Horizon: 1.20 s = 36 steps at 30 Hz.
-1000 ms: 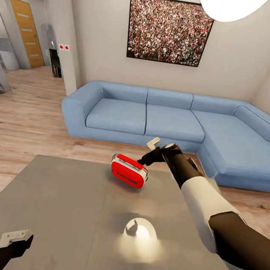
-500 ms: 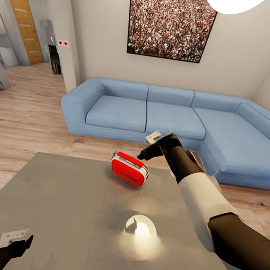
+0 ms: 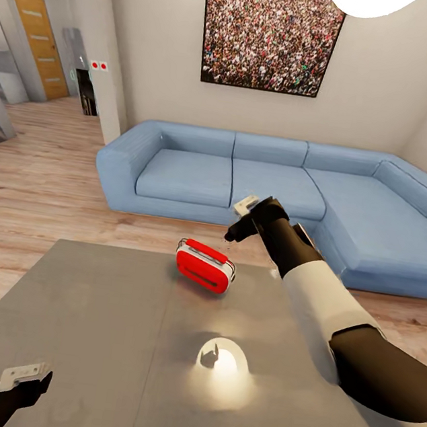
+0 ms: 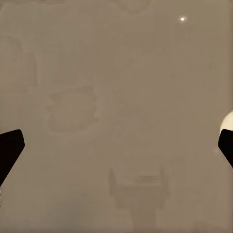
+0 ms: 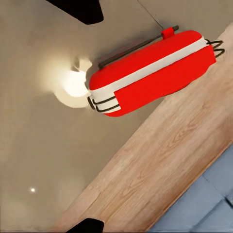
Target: Turn on the radio receiver that's on the table in the living room.
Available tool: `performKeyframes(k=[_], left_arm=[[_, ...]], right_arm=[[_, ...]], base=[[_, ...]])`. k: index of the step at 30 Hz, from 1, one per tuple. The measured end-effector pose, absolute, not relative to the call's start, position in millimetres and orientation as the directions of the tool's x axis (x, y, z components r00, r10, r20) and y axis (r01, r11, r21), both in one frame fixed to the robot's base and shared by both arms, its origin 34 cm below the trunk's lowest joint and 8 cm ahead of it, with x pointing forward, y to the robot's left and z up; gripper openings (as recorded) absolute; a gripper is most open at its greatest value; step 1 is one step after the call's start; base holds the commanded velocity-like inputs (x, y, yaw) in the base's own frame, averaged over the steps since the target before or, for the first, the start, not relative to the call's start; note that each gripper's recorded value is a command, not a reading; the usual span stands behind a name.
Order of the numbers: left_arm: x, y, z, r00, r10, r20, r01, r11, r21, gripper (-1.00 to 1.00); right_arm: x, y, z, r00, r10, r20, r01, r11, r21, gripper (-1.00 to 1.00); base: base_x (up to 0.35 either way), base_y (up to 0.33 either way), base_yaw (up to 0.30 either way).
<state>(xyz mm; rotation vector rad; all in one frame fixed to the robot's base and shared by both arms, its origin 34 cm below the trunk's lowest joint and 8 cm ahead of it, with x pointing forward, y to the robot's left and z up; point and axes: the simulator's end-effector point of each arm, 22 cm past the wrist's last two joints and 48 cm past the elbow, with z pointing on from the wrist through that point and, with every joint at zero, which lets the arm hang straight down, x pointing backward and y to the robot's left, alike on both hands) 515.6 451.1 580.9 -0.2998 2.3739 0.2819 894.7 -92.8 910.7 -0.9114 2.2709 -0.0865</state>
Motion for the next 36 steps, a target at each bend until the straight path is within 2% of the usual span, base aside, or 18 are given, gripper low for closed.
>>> performKeyframes(k=[6, 9, 16, 36], left_arm=[[515, 450, 581, -0.717, -0.137, -0.684, -0.292, 0.949, 0.117, 1.00], [516, 450, 581, -0.717, -0.137, -0.684, -0.292, 0.949, 0.117, 1.00], [516, 450, 581, -0.717, -0.136, -0.684, -0.292, 0.949, 0.117, 1.00], [513, 451, 577, -0.724, -0.134, -0.676, -0.290, 0.949, 0.122, 1.00]], right_arm=[[906, -97, 944, -0.541, -0.585, -0.604, -0.566, 0.784, -0.253, 1.00], [900, -99, 932, -0.586, -0.569, -0.577, -0.573, 0.795, -0.201, 1.00], [894, -96, 927, -0.607, -0.563, -0.561, -0.585, 0.794, -0.165, 1.00], [895, -99, 917, -0.614, -0.569, -0.547, -0.588, 0.792, -0.163, 1.00]], base=[[0.000, 0.000, 0.000], [0.000, 0.000, 0.000], [0.000, 0.000, 0.000], [0.000, 0.000, 0.000]])
